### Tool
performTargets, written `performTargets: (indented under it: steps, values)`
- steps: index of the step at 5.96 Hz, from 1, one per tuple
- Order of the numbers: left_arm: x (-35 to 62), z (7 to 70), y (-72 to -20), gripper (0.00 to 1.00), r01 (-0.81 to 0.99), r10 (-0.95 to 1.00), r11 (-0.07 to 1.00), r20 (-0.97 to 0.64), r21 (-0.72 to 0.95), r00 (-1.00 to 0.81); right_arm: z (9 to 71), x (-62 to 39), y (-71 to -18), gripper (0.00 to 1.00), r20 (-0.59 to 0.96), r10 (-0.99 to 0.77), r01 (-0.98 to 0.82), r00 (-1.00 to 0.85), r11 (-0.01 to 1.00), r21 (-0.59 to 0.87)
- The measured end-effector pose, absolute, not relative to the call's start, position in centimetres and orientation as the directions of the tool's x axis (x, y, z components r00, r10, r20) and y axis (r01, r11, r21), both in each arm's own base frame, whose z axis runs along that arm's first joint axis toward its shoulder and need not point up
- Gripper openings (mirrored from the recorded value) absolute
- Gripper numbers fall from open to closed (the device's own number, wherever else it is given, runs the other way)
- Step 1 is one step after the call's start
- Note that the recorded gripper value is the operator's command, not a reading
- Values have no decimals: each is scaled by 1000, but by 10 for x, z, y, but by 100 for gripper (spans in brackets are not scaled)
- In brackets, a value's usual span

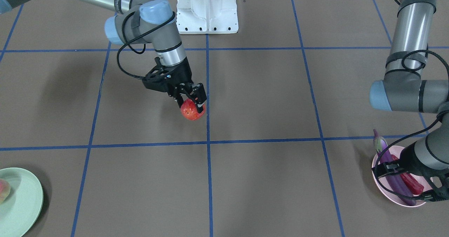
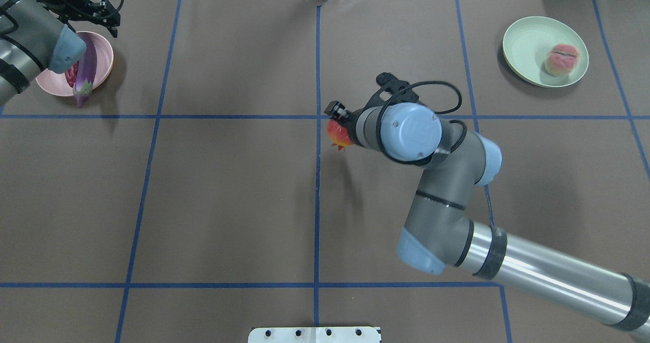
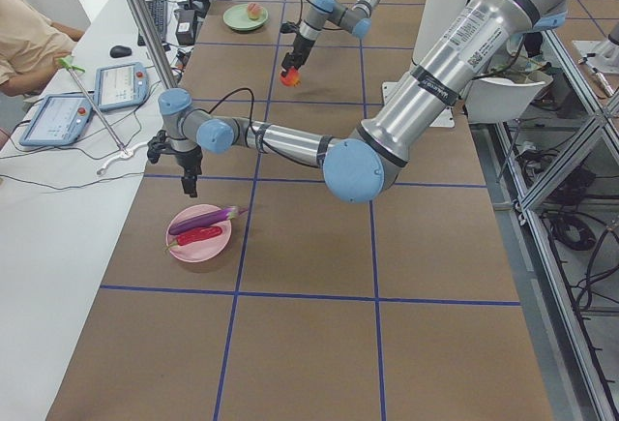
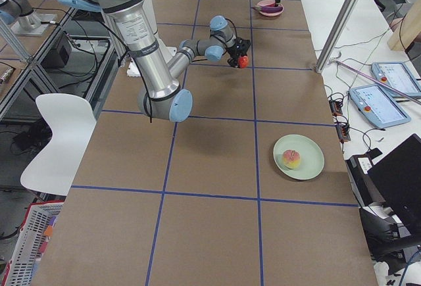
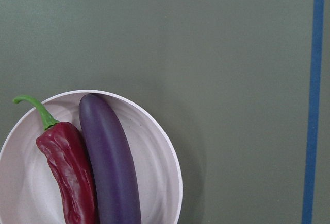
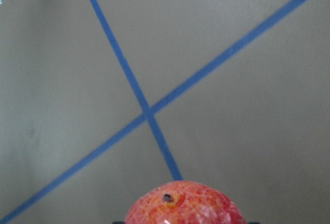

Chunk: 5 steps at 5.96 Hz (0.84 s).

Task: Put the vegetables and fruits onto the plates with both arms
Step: 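Carry the apple with the right gripper and place it on the green plate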

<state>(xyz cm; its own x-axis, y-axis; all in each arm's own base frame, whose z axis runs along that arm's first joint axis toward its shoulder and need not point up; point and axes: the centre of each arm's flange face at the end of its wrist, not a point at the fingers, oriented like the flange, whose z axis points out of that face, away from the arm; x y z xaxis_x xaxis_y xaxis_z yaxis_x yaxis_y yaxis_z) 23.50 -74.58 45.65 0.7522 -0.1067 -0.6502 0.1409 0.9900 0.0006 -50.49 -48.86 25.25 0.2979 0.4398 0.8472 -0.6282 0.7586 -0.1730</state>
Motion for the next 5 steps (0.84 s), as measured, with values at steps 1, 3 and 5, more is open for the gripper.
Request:
performTargets:
  steps: [1, 3, 5]
  values:
    - [240, 446, -743, 100, 162, -128, 987, -660, -10, 741, 289, -452, -543, 0, 821, 444, -664, 358, 740, -111]
    - [254, 431, -734, 100, 186, -166, 981, -684, -45, 711, 372, -340, -648, 0, 705, 517, -731, 485, 682, 3]
    - [269, 427, -728, 100, 190, -182, 980, -690, -65, 701, 449, -263, -704, 0, 583, 598, -761, 550, 647, 54]
